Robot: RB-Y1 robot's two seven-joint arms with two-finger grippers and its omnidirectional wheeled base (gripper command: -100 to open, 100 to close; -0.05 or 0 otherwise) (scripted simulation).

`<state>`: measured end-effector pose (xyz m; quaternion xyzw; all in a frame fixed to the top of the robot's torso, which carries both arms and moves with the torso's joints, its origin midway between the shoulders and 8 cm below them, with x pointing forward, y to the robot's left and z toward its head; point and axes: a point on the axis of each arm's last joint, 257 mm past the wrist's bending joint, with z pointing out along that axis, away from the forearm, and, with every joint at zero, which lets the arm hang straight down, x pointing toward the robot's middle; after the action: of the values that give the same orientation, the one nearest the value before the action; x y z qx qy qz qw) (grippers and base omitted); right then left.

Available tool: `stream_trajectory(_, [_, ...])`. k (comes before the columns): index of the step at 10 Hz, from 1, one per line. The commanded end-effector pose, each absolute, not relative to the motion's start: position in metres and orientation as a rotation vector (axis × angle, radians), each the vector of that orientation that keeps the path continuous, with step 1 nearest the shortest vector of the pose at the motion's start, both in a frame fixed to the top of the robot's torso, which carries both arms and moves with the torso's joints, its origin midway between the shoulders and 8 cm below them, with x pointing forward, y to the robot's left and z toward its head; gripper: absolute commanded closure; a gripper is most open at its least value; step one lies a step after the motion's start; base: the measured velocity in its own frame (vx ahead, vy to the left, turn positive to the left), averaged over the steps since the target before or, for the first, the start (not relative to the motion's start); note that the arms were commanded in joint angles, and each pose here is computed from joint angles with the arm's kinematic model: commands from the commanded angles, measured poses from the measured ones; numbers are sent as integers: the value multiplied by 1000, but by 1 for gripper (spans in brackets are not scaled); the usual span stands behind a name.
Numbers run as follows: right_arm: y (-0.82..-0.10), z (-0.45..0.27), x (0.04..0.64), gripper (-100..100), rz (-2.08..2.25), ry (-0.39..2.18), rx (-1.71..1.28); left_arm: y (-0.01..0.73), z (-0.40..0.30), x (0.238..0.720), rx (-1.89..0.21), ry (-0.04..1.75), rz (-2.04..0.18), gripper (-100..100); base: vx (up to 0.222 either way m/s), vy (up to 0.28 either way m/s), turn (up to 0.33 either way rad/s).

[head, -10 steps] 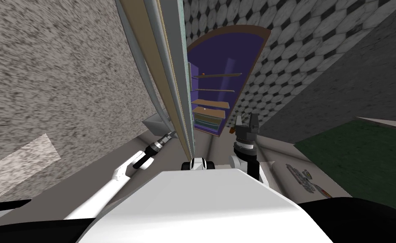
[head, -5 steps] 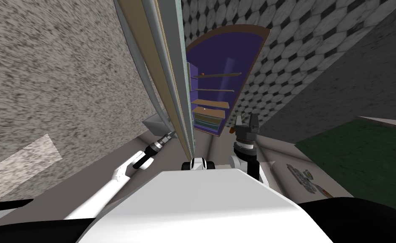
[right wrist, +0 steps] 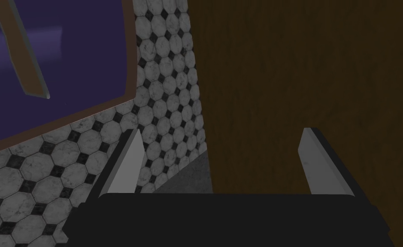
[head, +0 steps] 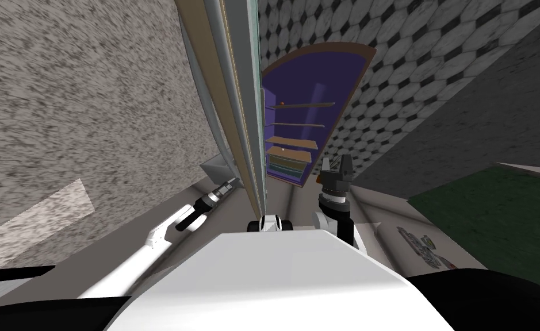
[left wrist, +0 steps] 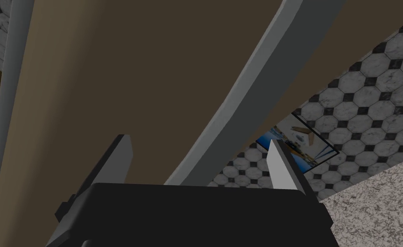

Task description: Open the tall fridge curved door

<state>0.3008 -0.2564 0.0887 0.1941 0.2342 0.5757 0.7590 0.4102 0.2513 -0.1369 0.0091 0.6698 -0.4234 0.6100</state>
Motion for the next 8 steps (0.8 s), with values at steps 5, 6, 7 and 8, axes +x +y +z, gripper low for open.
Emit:
stream_trajectory(5, [-256, 89, 301, 0, 1254, 510, 423, 252, -110, 410, 24, 1562, -997, 0, 7, -29, 47])
stream_trajectory(6, [-256, 89, 301, 0, 1254, 510, 423, 252, -110, 410, 23, 1563, -996, 0, 0, 0, 0])
stream_trajectory(7, [-256, 89, 301, 0, 1254, 510, 423, 252, -110, 410, 23, 1563, -996, 0, 0, 0, 0])
stream_trajectory(8, [-256, 89, 301, 0, 1254, 510, 423, 252, -110, 410, 23, 1563, -996, 0, 0, 0, 0])
